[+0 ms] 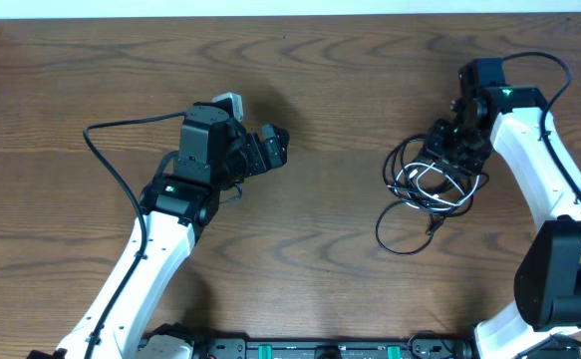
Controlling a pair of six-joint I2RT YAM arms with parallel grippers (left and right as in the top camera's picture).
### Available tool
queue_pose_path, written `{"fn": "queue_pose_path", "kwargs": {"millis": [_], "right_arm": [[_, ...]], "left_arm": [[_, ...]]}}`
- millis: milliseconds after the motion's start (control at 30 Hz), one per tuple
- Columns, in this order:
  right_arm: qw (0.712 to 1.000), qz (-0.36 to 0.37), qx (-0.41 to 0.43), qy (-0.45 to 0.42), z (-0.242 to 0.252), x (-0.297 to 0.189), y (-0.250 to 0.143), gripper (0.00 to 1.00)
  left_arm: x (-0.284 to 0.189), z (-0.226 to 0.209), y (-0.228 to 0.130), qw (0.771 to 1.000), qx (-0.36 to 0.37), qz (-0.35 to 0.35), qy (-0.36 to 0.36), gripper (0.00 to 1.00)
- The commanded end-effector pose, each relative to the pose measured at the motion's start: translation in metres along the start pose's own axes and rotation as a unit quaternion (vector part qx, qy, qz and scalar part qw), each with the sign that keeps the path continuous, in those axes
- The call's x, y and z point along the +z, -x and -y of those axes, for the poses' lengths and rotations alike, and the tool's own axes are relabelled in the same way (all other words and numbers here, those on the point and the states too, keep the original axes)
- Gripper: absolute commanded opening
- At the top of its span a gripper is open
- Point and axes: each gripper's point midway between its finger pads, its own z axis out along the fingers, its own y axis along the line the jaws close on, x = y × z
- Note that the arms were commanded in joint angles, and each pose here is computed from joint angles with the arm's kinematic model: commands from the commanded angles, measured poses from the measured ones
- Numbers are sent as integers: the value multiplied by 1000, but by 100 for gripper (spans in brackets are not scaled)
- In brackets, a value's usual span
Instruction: Untangle cables
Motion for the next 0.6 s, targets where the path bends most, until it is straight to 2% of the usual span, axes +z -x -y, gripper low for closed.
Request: {"fn": "queue_pose_path", "kwargs": {"millis": [0, 100, 167, 233, 300, 567], "right_arm": [[1000, 2, -14, -23, 9, -1, -1, 55], [993, -39, -108, 9, 1, -1, -19, 54], [982, -78, -171, 31, -1, -4, -37, 58], [973, -104, -203, 24, 6, -6, -49, 64], [965, -124, -230, 13, 15, -7, -59, 64], [960, -88, -262, -37, 32, 21, -45, 69]], "left_arm": [[-2, 8, 7, 1000, 8, 6, -11, 97], [-2, 8, 7, 1000, 8, 5, -11, 97], [-2, 8, 7, 1000, 8, 5, -11, 97], [-2, 8, 7, 1000, 8, 6, -11, 97], [-2, 8, 7, 1000, 8, 6, -11, 97], [-2, 8, 7, 1000, 8, 6, -11, 97]]}}
